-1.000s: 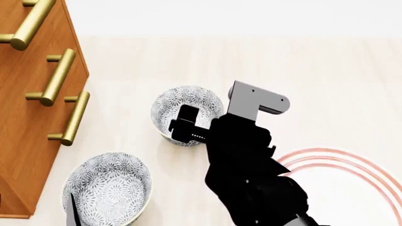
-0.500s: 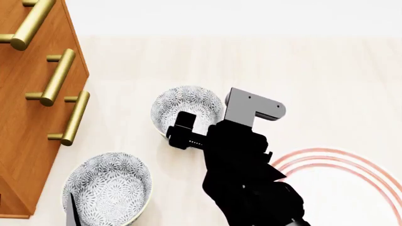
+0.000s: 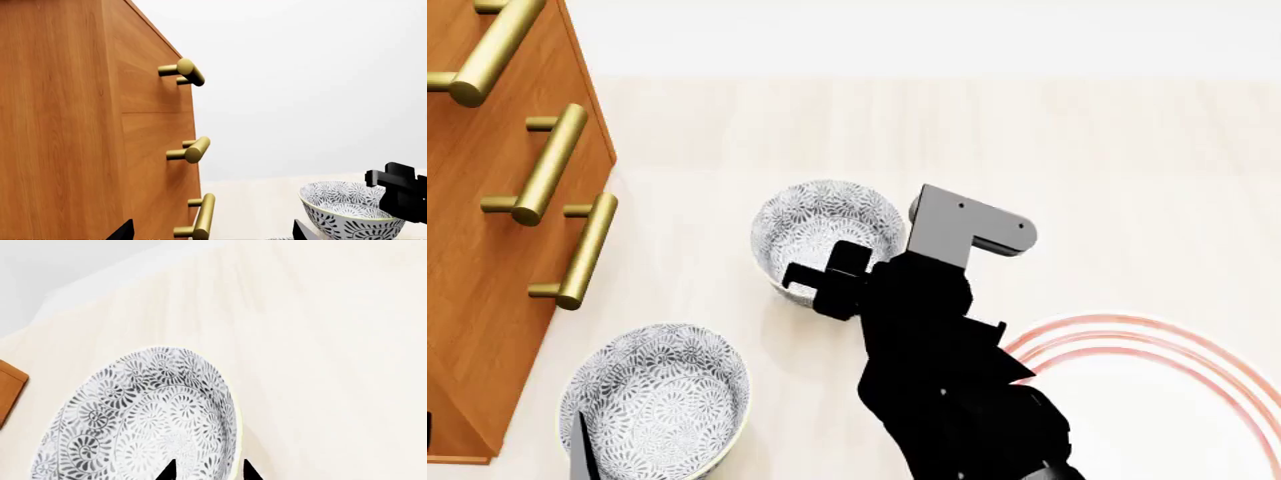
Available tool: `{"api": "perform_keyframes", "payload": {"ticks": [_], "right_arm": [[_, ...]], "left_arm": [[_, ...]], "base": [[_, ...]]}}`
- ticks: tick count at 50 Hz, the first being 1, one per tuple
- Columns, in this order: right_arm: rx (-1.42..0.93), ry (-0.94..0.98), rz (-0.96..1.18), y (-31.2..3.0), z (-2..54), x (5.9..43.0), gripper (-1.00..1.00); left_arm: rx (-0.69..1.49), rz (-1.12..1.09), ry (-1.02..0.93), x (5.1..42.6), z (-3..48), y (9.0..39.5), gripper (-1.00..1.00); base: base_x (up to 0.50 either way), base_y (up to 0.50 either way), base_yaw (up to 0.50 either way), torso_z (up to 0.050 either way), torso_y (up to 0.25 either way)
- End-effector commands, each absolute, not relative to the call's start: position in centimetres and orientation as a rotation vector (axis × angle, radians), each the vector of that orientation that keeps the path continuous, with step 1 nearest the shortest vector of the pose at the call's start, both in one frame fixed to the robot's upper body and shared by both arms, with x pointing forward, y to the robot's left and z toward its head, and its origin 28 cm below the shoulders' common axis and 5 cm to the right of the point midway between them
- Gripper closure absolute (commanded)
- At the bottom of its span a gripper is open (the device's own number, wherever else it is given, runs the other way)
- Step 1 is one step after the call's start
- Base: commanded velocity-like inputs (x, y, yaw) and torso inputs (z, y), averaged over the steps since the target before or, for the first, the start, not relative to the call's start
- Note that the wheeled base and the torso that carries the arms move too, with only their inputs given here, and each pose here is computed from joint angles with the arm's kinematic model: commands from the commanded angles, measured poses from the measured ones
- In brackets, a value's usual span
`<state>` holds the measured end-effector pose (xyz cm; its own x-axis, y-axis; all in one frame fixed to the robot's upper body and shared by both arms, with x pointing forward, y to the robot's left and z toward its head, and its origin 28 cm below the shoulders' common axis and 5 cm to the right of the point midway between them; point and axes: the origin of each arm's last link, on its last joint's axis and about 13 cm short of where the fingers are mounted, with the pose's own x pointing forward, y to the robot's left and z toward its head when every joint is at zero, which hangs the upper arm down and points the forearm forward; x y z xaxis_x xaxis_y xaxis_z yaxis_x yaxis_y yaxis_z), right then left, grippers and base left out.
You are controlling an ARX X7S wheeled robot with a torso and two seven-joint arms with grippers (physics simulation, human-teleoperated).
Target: Pick up the bowl and put it in the front on the plate.
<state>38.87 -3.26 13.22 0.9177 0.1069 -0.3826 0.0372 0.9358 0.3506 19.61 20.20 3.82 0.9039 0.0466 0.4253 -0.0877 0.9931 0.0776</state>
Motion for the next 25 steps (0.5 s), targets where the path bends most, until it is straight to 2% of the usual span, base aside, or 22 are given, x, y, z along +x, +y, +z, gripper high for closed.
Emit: {"api": "perform_keyframes", "payload": {"ticks": [1, 25], "right_arm": [[0.378, 0.401, 0.048, -3.1, 13.3, 39.0, 1.0], [0.373, 0.356, 0.039, -3.2, 14.4, 38.7, 1.0]], "left_arm": [[0.099, 0.066, -0.437, 19.7, 3.8, 20.1, -1.0], [0.097, 0.067, -0.437, 19.6, 3.8, 20.2, -1.0]], "base": [[0.0, 0.0, 0.0, 0.0, 0.0], [0.0, 0.0, 0.0, 0.0, 0.0]]}}
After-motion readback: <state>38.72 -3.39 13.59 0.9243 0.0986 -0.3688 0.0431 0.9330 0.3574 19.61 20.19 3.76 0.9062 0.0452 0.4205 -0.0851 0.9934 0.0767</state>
